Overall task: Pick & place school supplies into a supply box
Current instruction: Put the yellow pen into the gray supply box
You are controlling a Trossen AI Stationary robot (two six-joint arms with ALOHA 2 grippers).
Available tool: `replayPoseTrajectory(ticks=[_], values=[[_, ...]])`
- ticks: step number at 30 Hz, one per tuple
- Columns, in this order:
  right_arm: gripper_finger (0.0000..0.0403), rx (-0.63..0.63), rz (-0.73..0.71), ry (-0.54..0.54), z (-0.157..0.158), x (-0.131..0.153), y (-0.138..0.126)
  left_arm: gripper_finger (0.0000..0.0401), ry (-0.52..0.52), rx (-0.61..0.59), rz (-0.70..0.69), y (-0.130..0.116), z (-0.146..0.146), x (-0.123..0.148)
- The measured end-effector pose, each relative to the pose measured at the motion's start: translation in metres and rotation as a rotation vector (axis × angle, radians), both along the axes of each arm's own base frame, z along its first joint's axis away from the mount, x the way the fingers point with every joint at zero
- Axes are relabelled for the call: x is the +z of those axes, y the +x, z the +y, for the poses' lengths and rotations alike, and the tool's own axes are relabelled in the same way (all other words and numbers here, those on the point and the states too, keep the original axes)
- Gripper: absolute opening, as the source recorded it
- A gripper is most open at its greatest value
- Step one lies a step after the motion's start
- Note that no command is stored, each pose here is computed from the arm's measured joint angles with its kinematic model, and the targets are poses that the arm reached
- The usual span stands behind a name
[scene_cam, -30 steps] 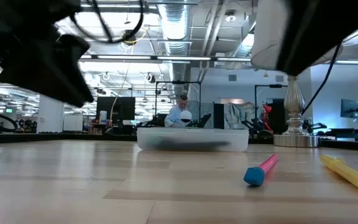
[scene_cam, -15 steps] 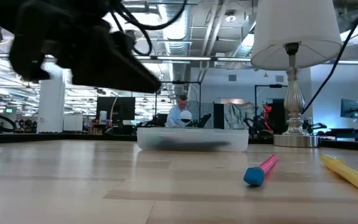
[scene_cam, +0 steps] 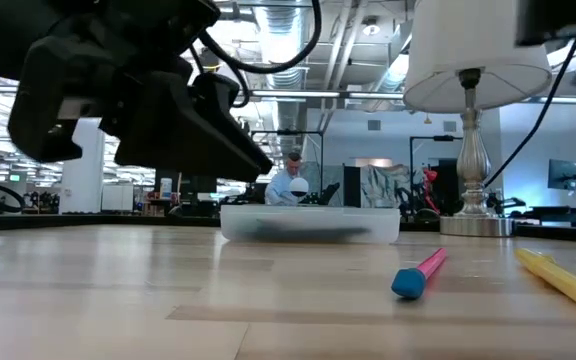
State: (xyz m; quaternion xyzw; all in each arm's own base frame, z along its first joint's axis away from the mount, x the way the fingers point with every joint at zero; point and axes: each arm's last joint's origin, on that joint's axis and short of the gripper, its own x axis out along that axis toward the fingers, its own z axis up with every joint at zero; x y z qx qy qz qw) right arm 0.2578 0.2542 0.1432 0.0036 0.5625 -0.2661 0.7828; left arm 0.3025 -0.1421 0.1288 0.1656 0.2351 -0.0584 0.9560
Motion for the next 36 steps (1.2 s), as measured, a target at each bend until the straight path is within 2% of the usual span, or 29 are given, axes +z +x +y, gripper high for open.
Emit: replayPoseTrajectory(ticks=[10, 17, 28, 36], values=[[0.0118, 0.050, 0.030, 0.059, -0.017, -0.016, 0.016, 0.0138, 0.012, 0.000, 0.024, -0.001, 0.001, -0.002], [0.0118, 0.076, 0.039, 0.047, -0.029, -0.018, 0.025, 0.0138, 0.019, 0.004, 0.053, -0.003, 0.001, -0.005], [0.0117, 0.139, 0.001, 0.027, -0.038, -0.019, 0.040, 0.0138, 0.015, 0.048, 0.226, -0.014, 0.003, -0.019], [0.0117, 0.195, -0.045, 0.027, -0.053, -0.020, 0.062, 0.0138, 0.021, 0.081, 0.339, -0.028, 0.000, -0.022]])
